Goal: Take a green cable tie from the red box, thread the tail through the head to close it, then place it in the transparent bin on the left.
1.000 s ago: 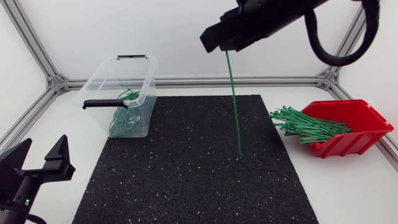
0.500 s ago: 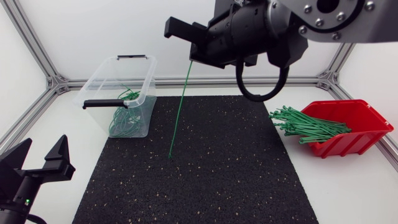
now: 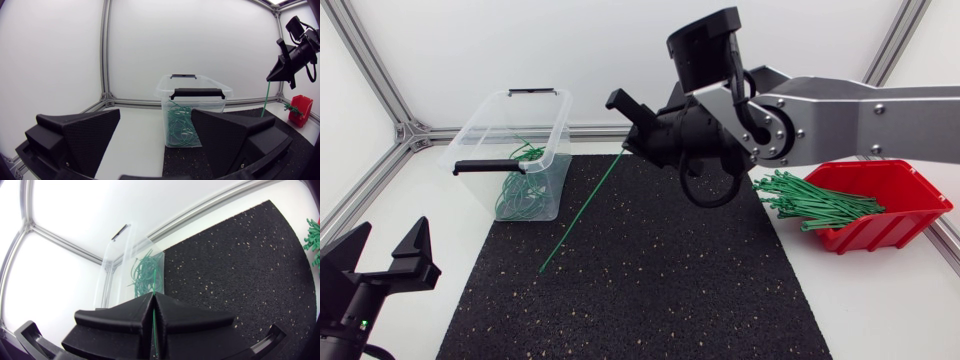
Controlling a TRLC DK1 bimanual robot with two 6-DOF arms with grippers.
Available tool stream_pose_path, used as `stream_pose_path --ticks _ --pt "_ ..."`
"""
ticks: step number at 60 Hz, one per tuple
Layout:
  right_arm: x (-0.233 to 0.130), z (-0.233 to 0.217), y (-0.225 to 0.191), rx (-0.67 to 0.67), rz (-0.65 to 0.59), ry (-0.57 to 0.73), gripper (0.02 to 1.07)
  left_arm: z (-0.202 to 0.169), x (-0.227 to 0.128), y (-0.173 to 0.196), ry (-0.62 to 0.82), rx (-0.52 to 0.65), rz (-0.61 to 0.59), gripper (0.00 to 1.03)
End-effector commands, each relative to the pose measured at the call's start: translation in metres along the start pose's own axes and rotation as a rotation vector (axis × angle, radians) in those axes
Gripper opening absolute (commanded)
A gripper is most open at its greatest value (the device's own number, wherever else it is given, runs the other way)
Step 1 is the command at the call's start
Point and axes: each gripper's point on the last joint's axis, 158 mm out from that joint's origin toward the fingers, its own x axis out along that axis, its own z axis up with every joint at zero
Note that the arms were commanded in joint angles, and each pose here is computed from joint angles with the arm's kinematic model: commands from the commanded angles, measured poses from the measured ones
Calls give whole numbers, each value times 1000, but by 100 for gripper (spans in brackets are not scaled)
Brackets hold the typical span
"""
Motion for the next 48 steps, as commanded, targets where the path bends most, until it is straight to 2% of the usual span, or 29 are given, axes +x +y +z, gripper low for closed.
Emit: stream_pose_path --ticks 1,10,24,33,48 --pt "10 -14 -35 65 -59 33 7 -23 2 -3 47 -4 -12 99" --pt "11 -25 -80 74 -131 57 8 -22 1 -4 45 -4 -16 99" --pt "-17 -28 -118 14 -202 15 8 -23 1 -4 48 -3 -17 99" --pt "-23 -36 -145 -1 -259 29 27 -22 1 -4 47 -4 -17 99" --pt "-34 -52 -170 -69 -314 69 29 -22 1 -4 45 -4 -19 99"
